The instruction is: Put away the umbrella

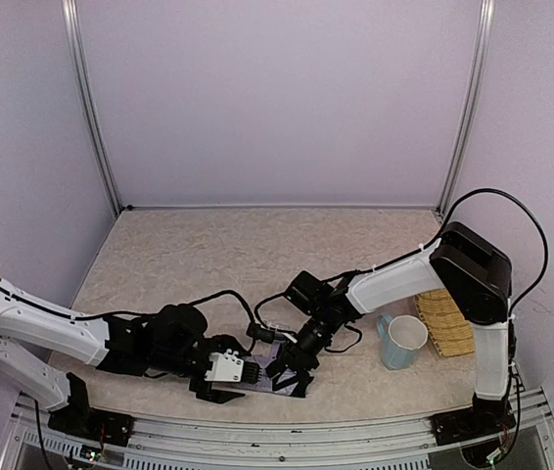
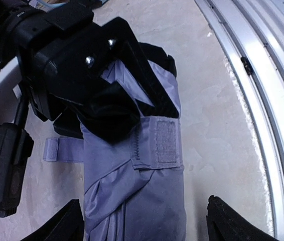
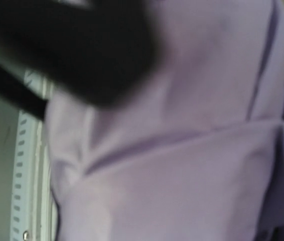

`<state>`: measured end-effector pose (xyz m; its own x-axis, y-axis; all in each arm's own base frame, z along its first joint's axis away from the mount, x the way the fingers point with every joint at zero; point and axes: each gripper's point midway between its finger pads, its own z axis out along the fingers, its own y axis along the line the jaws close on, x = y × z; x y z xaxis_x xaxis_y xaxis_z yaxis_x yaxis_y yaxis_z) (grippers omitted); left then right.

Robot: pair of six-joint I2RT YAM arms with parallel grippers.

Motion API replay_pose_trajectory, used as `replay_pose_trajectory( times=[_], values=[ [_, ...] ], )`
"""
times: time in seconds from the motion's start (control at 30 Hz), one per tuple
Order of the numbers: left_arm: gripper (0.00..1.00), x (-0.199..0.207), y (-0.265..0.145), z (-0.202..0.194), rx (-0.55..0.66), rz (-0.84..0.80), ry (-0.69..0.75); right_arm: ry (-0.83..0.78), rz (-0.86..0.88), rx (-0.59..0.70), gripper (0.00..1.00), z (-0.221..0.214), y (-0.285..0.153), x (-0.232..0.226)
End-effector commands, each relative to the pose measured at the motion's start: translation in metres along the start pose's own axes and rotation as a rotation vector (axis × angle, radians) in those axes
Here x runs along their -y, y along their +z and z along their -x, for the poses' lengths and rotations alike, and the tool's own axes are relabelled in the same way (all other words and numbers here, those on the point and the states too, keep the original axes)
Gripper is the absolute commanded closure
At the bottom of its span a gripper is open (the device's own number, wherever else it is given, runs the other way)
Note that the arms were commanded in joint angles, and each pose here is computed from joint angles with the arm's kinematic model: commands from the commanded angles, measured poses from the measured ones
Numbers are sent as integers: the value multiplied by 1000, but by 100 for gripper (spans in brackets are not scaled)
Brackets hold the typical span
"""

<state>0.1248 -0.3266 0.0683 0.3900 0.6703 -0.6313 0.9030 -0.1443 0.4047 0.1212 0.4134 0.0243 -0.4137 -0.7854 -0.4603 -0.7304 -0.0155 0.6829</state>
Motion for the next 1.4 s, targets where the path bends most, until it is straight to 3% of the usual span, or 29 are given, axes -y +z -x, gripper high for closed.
replay_pose_trajectory(
  times=[0.0, 0.23, 0.3, 0.37, 0.5, 0.57, 0.67, 0.87, 1.03, 1.23, 1.37],
  values=[
    [20, -15, 17, -4, -42, 60, 70, 333, -171, -348, 100, -120, 11, 37],
    [27, -15, 37, -18, -105, 58, 59, 281, -164, -294, 100, -97, 9, 39],
    [38, -6, 41, -17, -104, -3, 50, 273, -174, -270, 100, -89, 6, 41],
    [56, 2, 42, -13, -101, -52, 32, 267, -213, -234, 99, -79, 0, 47],
    [87, 14, 41, -17, -122, -104, 0, 188, -297, -136, 73, -53, -14, 50],
    [99, 14, 40, -23, -165, -120, -20, 142, -332, -85, 53, -40, -24, 46],
    [100, 17, 40, -39, -256, -162, -51, 85, -400, -34, 39, -27, -41, 40],
    [100, 46, 29, -75, -403, -324, -91, -11, -506, 48, 31, -20, -77, 15],
    [100, 58, 33, -69, -387, -407, -145, -101, -531, 186, 22, -5, -100, -16],
    [100, 62, 33, -67, -383, -528, -245, -399, -696, 388, 20, 6, -109, -56],
    [100, 63, 33, -66, -387, -575, -290, -553, -845, 406, 17, 8, -105, -63]
  ],
)
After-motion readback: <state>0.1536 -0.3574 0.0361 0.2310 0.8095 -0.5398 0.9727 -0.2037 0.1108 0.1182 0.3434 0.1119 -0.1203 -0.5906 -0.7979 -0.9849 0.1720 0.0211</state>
